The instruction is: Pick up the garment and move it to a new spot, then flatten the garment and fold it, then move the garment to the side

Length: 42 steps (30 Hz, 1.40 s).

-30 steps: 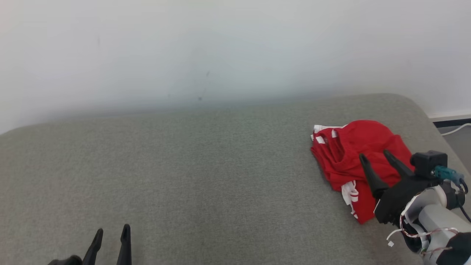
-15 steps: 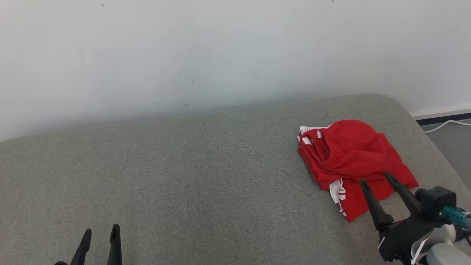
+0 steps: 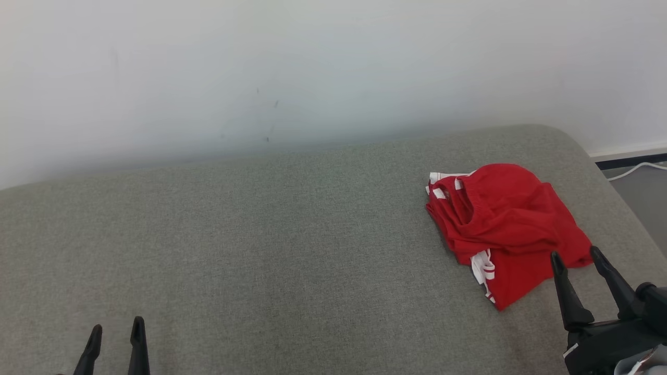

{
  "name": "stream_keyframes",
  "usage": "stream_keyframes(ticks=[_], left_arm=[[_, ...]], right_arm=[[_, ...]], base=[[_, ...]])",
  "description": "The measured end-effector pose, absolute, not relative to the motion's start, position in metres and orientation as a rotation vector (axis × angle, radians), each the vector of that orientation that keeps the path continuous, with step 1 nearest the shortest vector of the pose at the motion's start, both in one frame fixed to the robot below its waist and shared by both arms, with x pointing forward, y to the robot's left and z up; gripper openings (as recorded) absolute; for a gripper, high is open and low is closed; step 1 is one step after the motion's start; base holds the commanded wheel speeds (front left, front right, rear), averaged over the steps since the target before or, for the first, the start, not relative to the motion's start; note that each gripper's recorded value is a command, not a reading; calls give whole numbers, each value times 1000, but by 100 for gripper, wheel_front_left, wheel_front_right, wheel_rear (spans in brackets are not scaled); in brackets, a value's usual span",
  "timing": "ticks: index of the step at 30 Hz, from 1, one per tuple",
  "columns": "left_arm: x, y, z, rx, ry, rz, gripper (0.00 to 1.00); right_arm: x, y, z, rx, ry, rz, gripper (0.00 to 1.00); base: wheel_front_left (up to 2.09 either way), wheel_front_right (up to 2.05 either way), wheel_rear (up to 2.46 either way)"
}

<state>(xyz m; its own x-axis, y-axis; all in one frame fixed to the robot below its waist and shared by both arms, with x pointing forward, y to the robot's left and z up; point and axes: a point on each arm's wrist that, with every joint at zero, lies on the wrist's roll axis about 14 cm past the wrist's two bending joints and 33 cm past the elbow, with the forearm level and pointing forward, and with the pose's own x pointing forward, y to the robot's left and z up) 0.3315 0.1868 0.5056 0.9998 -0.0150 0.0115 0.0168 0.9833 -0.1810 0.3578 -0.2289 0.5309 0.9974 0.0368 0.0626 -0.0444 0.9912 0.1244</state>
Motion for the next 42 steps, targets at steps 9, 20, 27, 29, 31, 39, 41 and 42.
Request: stream_keyframes(ticks=[9,20,27,29,31,39,41,42], left_arm=[[333,197,504,-109,13,19,100],[334,201,506,-96,23,42,100],[335,203,507,-91,32,53,100],[335,203,507,-75,33,54,100],[335,203,508,-79,33,57,100],[336,202,512,-84,27,58,100],[336,202,513,-88,23,60,100],[336,202,514,-87,22,60,100]], right_arm=[[355,-231,542,98,-116,11,100],[348,-235,534,35,-110,-19,100],[350,-235,541,24,-135,-25,100],[350,-235,543,18,-145,-32,100],[349,-236,543,15,-147,-36,100],[347,-234,545,14,-157,-40,100],[348,-235,547,15,-159,-42,100],[348,-235,547,11,-158,-43,100]], base=[[0,0,0],[0,0,0],[0,0,0],[0,0,0],[0,0,0],[0,0,0],[0,0,0],[0,0,0]])
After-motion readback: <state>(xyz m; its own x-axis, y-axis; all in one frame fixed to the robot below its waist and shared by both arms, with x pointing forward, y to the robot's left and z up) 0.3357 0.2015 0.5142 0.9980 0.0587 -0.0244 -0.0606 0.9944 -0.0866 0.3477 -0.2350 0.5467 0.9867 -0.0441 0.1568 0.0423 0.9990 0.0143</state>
